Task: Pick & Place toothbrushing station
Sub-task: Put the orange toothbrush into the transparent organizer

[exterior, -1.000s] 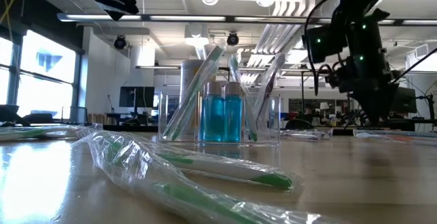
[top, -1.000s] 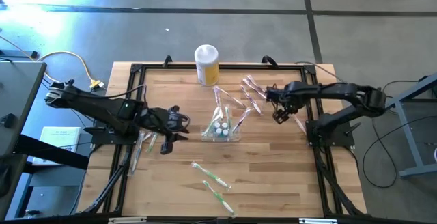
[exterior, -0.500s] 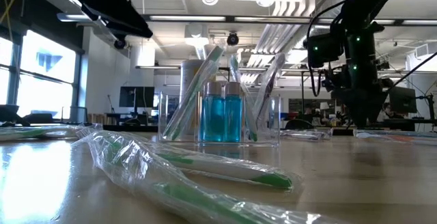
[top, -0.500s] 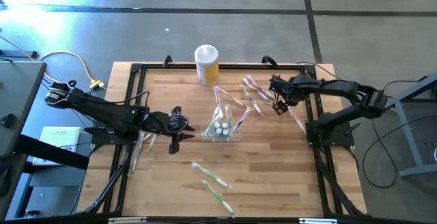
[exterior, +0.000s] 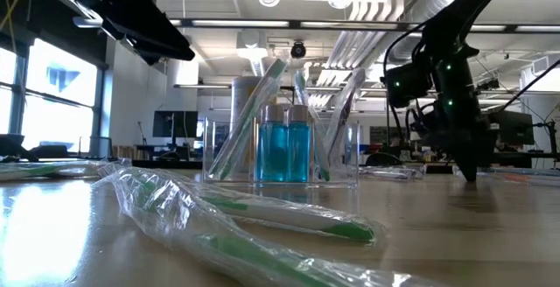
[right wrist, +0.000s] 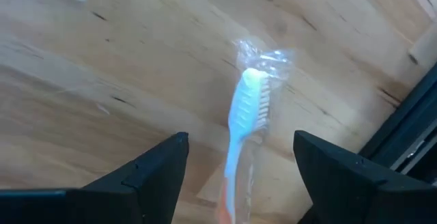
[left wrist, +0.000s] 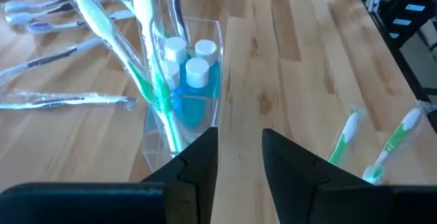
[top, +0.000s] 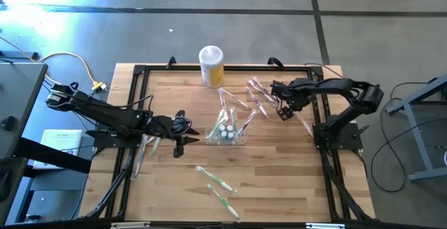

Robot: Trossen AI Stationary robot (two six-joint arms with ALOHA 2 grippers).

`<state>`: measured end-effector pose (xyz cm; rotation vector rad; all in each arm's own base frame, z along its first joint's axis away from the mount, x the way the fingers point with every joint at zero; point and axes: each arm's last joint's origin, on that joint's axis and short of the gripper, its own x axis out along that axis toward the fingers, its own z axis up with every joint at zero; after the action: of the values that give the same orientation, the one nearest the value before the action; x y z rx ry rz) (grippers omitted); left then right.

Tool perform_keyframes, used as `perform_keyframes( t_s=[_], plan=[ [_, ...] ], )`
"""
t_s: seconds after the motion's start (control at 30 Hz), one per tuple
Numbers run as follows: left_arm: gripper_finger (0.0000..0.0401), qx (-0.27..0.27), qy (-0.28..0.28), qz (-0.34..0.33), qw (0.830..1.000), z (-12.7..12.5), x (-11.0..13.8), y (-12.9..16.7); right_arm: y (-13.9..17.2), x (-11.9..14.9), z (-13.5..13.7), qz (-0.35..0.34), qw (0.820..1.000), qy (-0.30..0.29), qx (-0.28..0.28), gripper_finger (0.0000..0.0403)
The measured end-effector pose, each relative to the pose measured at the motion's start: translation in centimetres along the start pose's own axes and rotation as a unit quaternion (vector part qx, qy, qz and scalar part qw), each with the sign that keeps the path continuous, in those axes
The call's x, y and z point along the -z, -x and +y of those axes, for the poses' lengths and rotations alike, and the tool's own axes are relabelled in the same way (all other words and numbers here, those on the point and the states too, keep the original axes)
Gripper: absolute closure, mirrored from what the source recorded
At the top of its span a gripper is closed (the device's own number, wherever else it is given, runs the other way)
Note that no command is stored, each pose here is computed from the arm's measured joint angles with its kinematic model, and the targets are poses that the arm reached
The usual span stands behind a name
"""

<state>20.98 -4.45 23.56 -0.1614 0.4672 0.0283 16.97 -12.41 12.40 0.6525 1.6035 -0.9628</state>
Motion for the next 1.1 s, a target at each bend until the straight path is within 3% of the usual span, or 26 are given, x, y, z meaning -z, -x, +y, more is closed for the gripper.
perform_keyframes(
  t_s=[0.23,0.37,0.53,0.73,0.87,1.1],
  plan=[
    [0.0291,-0.003,0.034,0.012,0.999,0.0,0.3,-0.4,-0.3,-0.2,0.1,-0.001,1.0,0.018,0.001,0.0141],
    [0.0291,-0.007,0.033,0.034,0.999,-0.1,0.9,-1.4,-0.2,-0.1,0.1,-0.005,1.0,0.018,-0.004,0.0164],
    [0.0291,-0.019,0.025,0.072,0.997,-0.1,2.0,-3.0,-0.2,0.0,0.4,-0.004,1.0,0.021,-0.016,0.024],
    [0.0291,-0.023,0.018,0.083,0.996,-0.2,2.7,-4.7,-0.2,0.0,0.7,0.0,0.999,0.03,-0.039,0.0379],
    [0.0291,-0.024,0.006,0.089,0.996,-0.2,3.0,-5.0,0.0,0.1,0.9,-0.001,0.998,0.045,-0.042,0.0388],
    [0.0291,-0.02,0.009,0.074,0.997,-0.3,2.7,-5.1,2.1,1.3,2.0,0.025,0.995,0.092,0.003,0.0393]
  ],
)
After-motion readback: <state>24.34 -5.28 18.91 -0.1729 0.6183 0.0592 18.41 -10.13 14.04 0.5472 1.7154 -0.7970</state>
